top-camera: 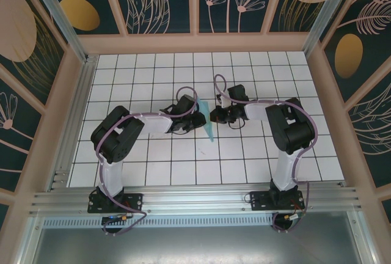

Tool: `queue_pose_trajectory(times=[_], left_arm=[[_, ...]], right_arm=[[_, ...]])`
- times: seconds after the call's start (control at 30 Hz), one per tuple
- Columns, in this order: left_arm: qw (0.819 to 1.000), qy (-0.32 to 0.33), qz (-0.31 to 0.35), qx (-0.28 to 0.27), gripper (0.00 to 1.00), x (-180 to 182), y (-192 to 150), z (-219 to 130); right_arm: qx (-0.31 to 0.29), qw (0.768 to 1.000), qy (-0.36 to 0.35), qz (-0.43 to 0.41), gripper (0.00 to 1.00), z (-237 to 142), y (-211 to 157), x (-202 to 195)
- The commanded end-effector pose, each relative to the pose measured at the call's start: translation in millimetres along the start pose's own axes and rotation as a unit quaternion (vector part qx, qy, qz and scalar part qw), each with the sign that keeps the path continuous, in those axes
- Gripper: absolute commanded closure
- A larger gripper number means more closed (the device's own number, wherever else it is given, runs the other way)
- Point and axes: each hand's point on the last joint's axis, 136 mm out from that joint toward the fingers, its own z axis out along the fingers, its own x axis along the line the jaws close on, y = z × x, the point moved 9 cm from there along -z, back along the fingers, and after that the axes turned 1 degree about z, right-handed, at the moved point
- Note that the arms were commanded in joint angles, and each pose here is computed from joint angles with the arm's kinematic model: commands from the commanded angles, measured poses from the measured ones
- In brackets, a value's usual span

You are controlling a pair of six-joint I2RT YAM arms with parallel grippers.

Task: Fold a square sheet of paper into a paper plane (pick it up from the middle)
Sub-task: Fold the wing for the fifth time at the center of the table.

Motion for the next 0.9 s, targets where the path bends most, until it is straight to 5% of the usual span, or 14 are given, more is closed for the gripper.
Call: queue_pose_trajectory(times=[0.0,0.17,0.3,0.6,0.87], left_arm=[[0.999,0.035,0.009,0.002,0.71,13.4,-2.6,3.0],[0.999,0.032,0.015,-0.014,0.7,8.0,1.9,-3.3],[0.999,0.048,0.01,-0.005,0.81,11.1,1.6,2.8],[0.997,0.07,0.009,0.016,0.86,18.2,-1.8,11.3],[0.989,0.138,0.011,0.057,0.87,33.4,-9.3,22.6]], right_arm=[[0.003,1.0,-0.015,0.016,1.0,0.1,-5.1,-3.5],[0.002,0.999,-0.024,0.022,1.0,-0.2,-5.9,-5.2],[0.002,0.999,-0.025,0.022,1.0,-0.3,-5.9,-5.0],[0.005,0.999,-0.025,0.019,1.0,0.7,-6.2,-4.6],[0.006,1.0,-0.021,0.017,1.0,0.5,-6.6,-3.4]])
